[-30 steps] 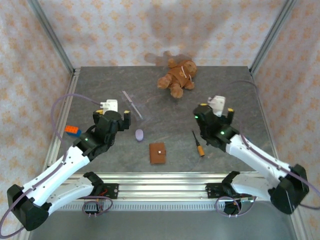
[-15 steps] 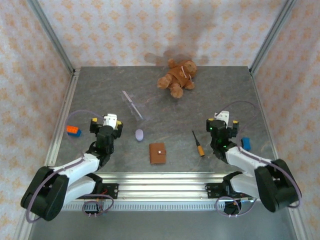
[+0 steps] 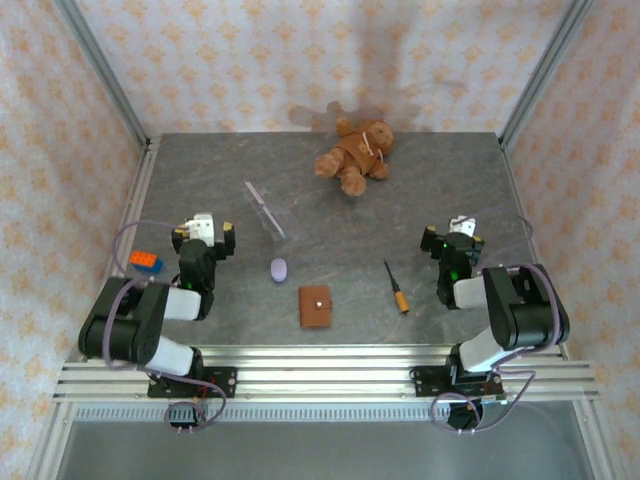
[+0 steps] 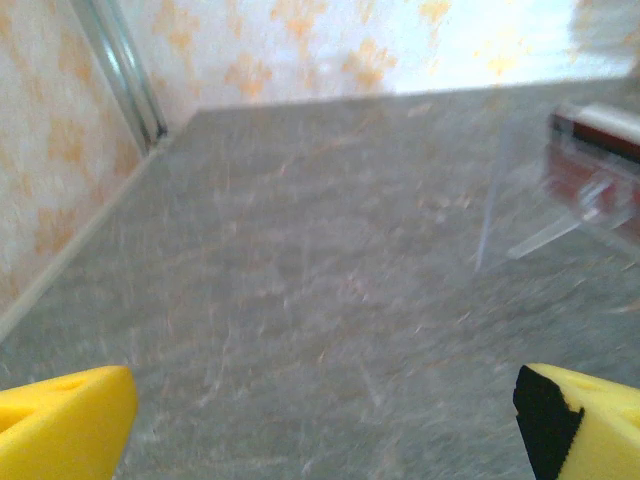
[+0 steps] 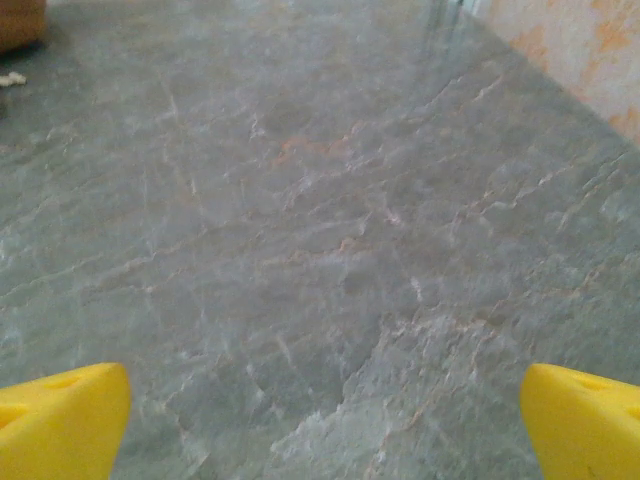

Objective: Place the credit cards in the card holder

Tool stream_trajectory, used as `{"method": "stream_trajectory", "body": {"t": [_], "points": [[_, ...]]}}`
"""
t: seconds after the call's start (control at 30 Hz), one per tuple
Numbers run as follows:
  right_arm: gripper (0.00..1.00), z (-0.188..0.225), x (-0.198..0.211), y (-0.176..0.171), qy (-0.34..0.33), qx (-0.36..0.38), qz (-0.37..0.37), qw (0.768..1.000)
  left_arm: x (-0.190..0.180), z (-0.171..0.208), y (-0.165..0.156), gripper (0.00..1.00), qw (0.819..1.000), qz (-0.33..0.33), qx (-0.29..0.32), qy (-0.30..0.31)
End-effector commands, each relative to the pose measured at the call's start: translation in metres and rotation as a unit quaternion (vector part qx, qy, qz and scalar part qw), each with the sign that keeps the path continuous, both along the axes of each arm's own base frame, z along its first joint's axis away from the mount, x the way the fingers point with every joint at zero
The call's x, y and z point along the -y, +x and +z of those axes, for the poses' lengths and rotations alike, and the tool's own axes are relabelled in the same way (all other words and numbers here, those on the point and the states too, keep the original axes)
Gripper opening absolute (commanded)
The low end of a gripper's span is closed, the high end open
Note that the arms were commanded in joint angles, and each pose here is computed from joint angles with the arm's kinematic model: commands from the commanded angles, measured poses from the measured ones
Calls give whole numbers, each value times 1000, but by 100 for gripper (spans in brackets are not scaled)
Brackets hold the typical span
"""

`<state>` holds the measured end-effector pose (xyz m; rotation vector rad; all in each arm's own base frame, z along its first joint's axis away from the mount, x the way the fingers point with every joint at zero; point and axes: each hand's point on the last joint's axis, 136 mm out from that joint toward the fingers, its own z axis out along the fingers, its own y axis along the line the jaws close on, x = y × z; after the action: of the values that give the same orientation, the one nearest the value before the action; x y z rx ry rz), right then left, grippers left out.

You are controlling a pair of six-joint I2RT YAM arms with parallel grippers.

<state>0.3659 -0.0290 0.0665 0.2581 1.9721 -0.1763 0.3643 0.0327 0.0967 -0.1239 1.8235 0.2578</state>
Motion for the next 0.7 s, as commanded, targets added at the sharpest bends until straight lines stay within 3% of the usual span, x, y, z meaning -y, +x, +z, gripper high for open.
{"method": "stream_trajectory", "body": {"t": [0.0, 0.07, 0.1, 0.2, 0.67], "points": [[100, 27, -1, 22, 18, 51, -3, 999, 5, 15, 6, 100, 998, -22, 52, -38], [100, 22, 2, 26, 21, 7, -14, 1000, 13, 9, 17, 100, 998, -43, 4, -38], [99, 23, 3, 26, 22, 24, -12, 999, 19, 3, 26, 100, 997, -60, -27, -36], [99, 23, 3, 25, 23, 15, -15, 999, 3, 3, 26, 100, 998, -22, -18, -47], [99, 23, 3, 26, 22, 16, -14, 1000, -2, 1, 30, 100, 998, -2, -35, -49]]}}
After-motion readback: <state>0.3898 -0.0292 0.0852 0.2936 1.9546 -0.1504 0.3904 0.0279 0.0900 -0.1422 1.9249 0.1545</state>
